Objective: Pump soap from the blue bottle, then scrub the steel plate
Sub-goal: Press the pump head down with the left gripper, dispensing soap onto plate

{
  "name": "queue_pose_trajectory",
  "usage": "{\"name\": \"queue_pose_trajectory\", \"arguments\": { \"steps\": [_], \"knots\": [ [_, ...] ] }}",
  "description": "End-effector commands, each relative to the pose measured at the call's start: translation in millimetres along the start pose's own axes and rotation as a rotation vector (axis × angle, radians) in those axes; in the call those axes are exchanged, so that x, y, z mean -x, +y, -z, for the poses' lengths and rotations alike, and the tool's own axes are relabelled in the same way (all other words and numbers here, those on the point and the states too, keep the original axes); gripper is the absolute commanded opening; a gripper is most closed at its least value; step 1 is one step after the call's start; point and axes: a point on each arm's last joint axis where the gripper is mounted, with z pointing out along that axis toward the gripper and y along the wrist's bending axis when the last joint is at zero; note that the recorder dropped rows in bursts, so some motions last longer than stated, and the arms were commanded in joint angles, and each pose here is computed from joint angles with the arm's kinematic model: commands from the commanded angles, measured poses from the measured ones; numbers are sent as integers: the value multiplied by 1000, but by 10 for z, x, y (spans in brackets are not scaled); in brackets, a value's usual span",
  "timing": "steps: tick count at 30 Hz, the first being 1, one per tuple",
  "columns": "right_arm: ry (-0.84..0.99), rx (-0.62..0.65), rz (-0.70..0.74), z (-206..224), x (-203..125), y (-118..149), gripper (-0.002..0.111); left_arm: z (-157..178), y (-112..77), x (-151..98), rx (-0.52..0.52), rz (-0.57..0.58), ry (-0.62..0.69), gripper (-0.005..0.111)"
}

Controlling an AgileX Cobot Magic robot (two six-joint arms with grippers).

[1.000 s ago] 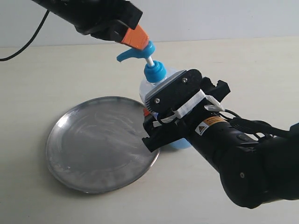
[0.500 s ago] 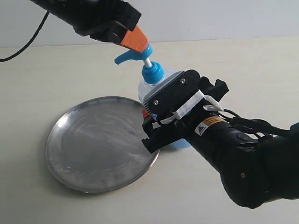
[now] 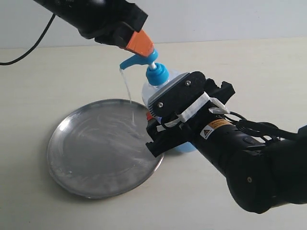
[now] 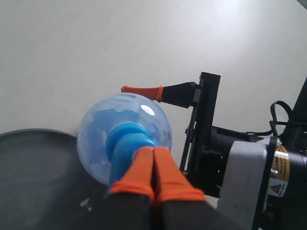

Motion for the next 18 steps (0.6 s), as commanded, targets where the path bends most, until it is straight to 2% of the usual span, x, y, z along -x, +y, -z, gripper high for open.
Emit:
{"name": "queue_pose_trajectory", "arguments": {
  "steps": [1, 18],
  "knots": [
    [-15, 53, 40, 1, 24, 58, 0, -321, 150, -207, -5, 15, 191, 0],
    [-15, 53, 40, 1, 24, 58, 0, -635, 293, -323, -30, 61, 302, 0]
  ]
}}
